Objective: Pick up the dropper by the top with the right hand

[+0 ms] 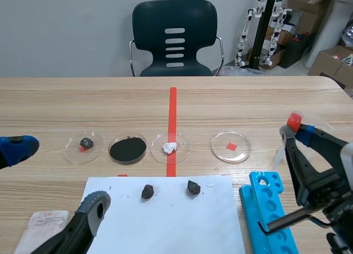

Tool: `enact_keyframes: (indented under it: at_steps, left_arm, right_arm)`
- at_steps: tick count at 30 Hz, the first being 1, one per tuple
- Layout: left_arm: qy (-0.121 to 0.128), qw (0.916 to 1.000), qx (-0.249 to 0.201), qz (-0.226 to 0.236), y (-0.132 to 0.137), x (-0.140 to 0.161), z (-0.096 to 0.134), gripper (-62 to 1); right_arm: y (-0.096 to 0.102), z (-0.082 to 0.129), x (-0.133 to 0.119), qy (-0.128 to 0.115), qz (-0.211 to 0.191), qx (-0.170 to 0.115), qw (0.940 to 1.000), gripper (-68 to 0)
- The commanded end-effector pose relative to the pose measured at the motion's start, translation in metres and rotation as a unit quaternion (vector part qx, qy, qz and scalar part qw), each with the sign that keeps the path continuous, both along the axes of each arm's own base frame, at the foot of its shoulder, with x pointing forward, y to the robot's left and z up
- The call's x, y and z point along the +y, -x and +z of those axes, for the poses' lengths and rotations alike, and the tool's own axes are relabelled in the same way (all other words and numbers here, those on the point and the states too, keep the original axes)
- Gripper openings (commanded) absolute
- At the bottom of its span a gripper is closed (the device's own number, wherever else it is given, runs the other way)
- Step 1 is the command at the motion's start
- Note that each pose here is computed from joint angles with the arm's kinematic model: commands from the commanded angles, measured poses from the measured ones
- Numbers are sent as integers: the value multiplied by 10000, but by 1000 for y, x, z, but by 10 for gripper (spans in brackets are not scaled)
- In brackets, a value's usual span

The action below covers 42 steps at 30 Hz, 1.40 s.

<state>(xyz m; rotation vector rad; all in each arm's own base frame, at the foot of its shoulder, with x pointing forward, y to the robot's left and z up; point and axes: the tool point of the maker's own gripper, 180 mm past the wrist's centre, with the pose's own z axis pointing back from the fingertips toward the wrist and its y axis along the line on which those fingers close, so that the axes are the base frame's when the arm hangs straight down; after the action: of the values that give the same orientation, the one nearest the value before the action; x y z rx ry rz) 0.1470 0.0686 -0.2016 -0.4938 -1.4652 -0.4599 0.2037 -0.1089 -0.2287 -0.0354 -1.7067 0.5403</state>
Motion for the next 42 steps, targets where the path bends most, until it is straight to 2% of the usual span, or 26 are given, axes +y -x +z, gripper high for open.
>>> enact_keyframes:
  at_steps: [1,12,17,22,42]
  left_arm:
    - [94,9999,-59,11,0,-1,5,14]
    - [93,9999,-58,11,0,-1,5,14]
    - [93,9999,-60,11,0,-1,5,14]
    - [93,9999,-58,11,0,-1,5,14]
    - [93,9999,-58,11,0,-1,5,14]
  right_arm:
    - [1,13,1,2,56,-199,9998,-671]
    - [13,36,5,-125,86,-296,9994,-671]
    - [16,41,0,-415,-44,-256,9988,-671]
    - [13,36,-10,-782,-308,-3,9965,-671]
    - [13,35,-11,-784,-314,7,9964,-671]
